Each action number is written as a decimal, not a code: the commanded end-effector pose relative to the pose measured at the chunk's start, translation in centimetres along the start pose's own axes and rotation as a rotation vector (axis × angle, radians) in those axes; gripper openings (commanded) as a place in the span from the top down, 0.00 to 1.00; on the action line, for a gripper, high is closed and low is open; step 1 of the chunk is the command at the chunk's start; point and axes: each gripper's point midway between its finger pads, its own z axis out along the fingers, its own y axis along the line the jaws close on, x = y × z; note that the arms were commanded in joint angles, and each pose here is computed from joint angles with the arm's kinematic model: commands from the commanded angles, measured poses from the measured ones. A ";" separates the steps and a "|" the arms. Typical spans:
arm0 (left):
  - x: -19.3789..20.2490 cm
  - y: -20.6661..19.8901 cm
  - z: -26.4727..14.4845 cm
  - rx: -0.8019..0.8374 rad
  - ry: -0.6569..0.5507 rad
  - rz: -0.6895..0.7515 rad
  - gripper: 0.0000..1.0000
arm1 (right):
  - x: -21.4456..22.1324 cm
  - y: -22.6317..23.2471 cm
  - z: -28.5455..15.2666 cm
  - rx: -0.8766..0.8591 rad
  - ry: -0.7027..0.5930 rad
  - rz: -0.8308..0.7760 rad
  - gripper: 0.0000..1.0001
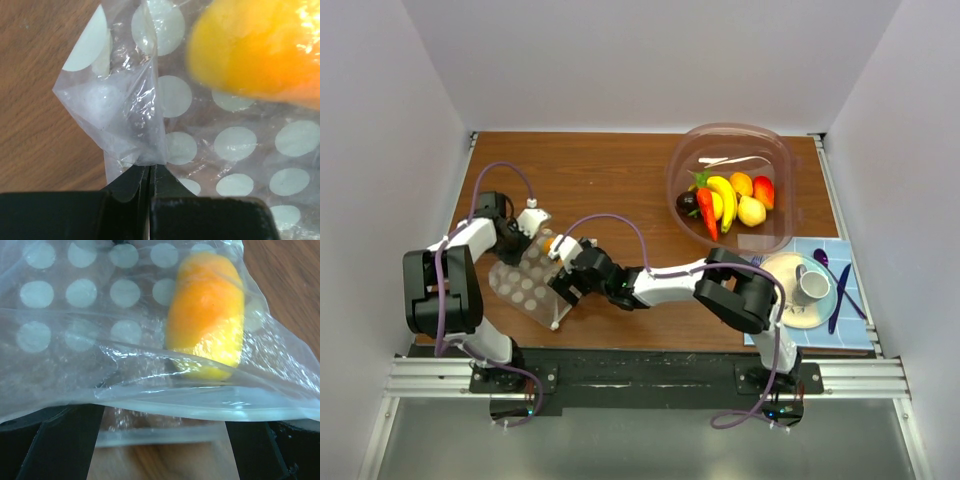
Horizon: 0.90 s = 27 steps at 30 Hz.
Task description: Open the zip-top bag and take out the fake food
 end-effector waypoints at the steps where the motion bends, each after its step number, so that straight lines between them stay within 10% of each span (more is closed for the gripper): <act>1: 0.7 -0.7 0.8 0.064 0.052 0.070 1.00 | -4.6 -0.7 1.6 0.039 -0.115 -0.057 0.01; 27: 3.8 -4.2 1.2 0.313 0.171 0.275 1.00 | -4.2 -2.6 7.4 -0.031 -0.099 0.022 0.11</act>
